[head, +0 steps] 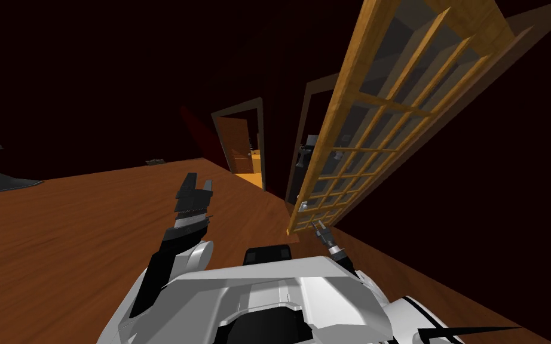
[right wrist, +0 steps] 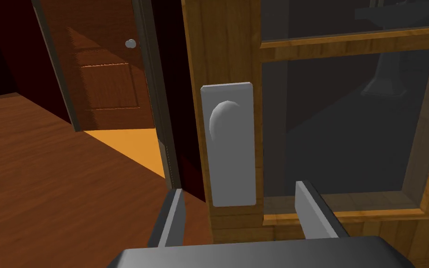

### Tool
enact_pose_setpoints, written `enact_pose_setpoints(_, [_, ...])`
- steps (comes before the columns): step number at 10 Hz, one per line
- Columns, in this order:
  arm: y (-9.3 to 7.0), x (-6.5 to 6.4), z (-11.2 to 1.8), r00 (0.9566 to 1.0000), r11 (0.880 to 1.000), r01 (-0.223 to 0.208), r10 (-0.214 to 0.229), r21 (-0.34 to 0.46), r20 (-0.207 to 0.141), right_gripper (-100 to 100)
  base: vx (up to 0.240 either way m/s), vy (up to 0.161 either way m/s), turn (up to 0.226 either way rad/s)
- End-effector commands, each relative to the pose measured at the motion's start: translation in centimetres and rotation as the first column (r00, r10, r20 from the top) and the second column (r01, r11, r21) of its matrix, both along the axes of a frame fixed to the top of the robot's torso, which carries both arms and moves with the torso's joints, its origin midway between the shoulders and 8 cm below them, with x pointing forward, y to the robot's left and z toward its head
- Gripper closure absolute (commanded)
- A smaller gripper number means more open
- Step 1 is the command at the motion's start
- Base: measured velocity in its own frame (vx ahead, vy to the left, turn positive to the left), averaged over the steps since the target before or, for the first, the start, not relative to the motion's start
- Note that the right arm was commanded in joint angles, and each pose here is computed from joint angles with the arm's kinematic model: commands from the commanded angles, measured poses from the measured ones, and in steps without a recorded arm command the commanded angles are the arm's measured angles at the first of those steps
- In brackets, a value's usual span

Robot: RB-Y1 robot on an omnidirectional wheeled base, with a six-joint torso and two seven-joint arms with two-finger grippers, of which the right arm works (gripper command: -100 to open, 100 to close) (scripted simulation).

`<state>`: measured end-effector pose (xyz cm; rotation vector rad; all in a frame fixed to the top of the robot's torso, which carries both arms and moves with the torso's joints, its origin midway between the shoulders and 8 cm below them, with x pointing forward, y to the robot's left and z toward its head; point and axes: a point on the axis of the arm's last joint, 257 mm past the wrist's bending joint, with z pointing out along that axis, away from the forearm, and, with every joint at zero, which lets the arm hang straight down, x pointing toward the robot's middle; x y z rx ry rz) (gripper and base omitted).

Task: Pull the door open

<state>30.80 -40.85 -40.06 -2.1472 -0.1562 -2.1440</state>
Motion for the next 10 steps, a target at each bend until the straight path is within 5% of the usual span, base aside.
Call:
enact_pose_setpoints(1, [0.1,0.9,0.0,0.9999,1.0,0.014,-0.014,0.0,0.004,-100,0.165,0.023,0.097])
enact_pose_setpoints(6, [0.3,2.0,0.1,0.9995,1.0,0.03,-0.03,0.002,0.011,-100,0.193,0.009,0.047])
enact_pose_setpoints(7, [0.3,2.0,0.1,0.9995,1.0,0.03,-0.03,0.002,0.011,100,-0.018,0.006,-0.009])
enact_pose_setpoints(10, [0.3,2.0,0.1,0.9995,1.0,0.03,-0.03,0.002,0.011,100,-0.029,0.0,0.005])
